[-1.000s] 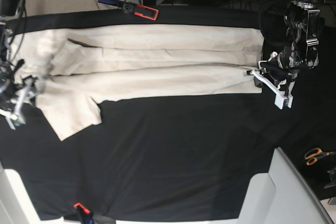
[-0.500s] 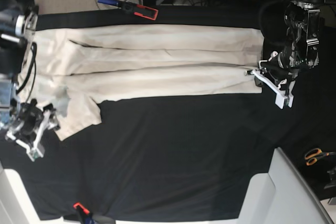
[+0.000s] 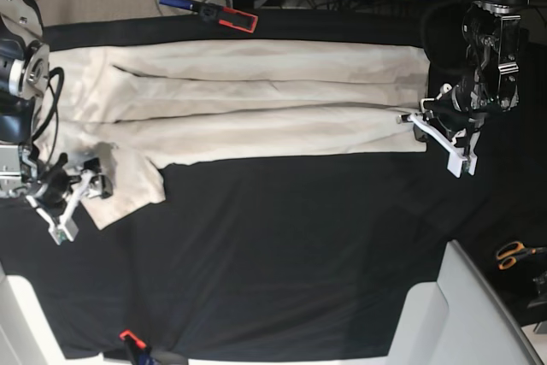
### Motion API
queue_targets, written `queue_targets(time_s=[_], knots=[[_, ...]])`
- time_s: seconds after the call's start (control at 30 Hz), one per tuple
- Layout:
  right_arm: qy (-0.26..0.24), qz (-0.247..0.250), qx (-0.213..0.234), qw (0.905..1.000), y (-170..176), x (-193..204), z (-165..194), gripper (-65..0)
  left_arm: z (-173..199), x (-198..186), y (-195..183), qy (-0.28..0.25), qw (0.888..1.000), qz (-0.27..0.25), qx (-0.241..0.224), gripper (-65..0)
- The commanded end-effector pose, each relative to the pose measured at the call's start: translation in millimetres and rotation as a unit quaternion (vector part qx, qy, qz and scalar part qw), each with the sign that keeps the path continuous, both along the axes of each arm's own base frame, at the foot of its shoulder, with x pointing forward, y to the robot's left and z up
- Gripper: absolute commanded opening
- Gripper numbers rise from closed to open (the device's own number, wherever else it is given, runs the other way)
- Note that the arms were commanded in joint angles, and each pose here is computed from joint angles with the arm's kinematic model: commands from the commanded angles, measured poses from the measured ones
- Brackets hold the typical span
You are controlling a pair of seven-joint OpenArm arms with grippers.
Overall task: Fold the T-shirt properly
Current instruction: 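Lay the strip down and move the right gripper along the shirt edge, then grasp the strip corners with both grippers and lift them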
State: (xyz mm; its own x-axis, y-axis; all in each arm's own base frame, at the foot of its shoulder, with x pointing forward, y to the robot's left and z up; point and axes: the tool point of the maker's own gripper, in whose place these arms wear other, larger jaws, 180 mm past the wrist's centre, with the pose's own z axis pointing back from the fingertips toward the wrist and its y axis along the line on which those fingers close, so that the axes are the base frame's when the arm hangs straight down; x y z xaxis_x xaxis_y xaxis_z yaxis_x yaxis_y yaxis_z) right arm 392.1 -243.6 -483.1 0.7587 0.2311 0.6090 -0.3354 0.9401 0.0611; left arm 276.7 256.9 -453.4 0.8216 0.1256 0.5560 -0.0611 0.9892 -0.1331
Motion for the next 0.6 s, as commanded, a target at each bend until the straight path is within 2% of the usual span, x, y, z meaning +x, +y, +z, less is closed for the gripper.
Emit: queue_targets(time_s=[0.0,0.07,0.1,0.27,0.3,0.33,0.57], knots=[[-0.037,-0.008,0.005,0.9993,-8,22,22,-13.5,11,10,6,-0.02,1.0,-0.001,0.005,-65.0],[-0.035,-0.009,0.006,0.9993,-8,21,21,-15.6,11,10,6,-0.02,1.0,-0.001,0.005,-65.0],[-0.035,-0.009,0.006,0.9993,-8,21,21,-19.1,11,10,6,-0.02,1.0,-0.001,0.005,-65.0],[-0.036,-0.009,0.005,0.9993,-8,21,21,-53.9,11,10,6,-0.02,1.0,-0.001,0.005,-65.0],[-0.038,-0.008,0.005,0.9992,-8,22,23,-59.9,11,10,6,-0.02,1.0,-0.001,0.005,-65.0],[-0.039,-0.008,0.004,0.9992,-8,23,23,-63.2,11,10,6,-0.02,1.0,-0.001,0.005,-65.0],[-0.059,-0.02,-0.018,0.9979,-18,32,32,-64.4,12,12,6,-0.022,1.0,-0.001,0.005,-65.0]])
